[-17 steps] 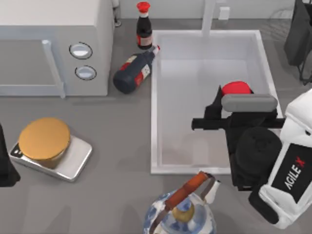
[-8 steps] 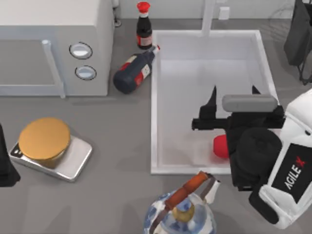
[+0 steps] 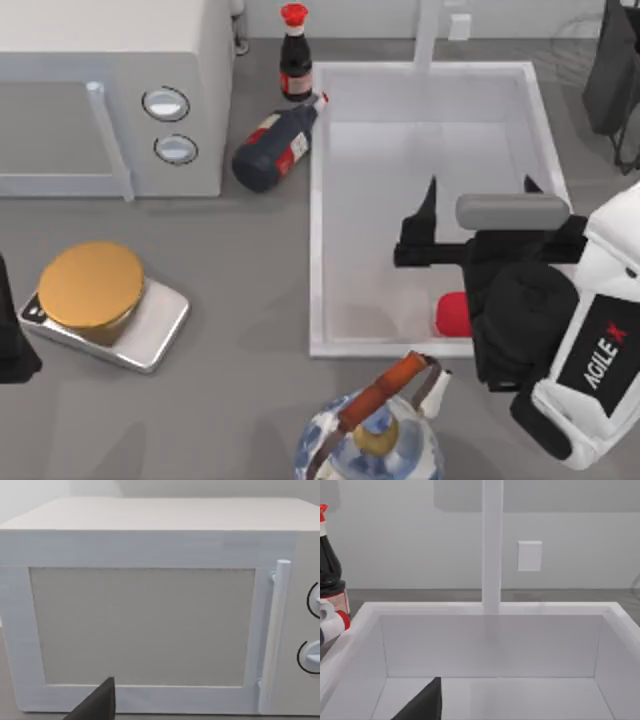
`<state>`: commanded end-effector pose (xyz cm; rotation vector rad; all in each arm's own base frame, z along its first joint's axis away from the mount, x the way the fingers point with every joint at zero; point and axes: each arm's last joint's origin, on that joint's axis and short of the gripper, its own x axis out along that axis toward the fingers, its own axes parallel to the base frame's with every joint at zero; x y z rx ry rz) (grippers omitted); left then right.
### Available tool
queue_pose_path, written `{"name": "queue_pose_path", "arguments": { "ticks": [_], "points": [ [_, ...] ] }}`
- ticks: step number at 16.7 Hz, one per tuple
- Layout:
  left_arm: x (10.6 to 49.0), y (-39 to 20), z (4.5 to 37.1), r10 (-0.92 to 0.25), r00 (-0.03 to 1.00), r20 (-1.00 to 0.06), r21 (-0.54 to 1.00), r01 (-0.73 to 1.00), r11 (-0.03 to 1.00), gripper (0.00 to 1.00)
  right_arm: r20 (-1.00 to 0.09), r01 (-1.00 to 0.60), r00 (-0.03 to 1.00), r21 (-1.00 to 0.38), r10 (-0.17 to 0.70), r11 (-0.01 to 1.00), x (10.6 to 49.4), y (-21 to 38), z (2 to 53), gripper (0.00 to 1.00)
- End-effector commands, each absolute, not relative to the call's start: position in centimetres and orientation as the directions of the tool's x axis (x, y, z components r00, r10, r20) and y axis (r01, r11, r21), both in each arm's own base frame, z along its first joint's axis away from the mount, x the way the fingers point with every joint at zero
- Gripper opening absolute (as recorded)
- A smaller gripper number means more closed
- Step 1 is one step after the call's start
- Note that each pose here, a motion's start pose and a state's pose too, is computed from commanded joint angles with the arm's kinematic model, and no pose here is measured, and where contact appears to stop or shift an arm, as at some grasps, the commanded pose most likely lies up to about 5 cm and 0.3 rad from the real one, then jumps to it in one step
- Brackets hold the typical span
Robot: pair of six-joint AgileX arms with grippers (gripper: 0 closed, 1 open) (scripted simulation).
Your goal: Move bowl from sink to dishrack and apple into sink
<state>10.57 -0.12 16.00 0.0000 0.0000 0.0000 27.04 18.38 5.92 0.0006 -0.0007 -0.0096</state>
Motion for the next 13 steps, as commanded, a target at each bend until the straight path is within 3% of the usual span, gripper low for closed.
{"name": "queue_pose_path", "arguments": {
  "ticks": [4,8,13],
  "points": [
    [10.6,-0.1,16.0,0.0,1.0,0.0,0.0,0.0,1.0,1.0,-0.036,0.021,0.999,-0.027,-0.022,0.999,27.2,16.5,6.5,1.0],
    [10.6,-0.1,16.0,0.0,1.0,0.0,0.0,0.0,1.0,1.0,-0.153,0.053,0.986,-0.085,-0.065,0.995,26.8,11.2,8.6,1.0],
    [10.6,-0.1,16.0,0.0,1.0,0.0,0.0,0.0,1.0,1.0,-0.287,0.095,0.95,-0.103,-0.121,0.99,22.7,4.2,12.5,1.0]
  ]
}}
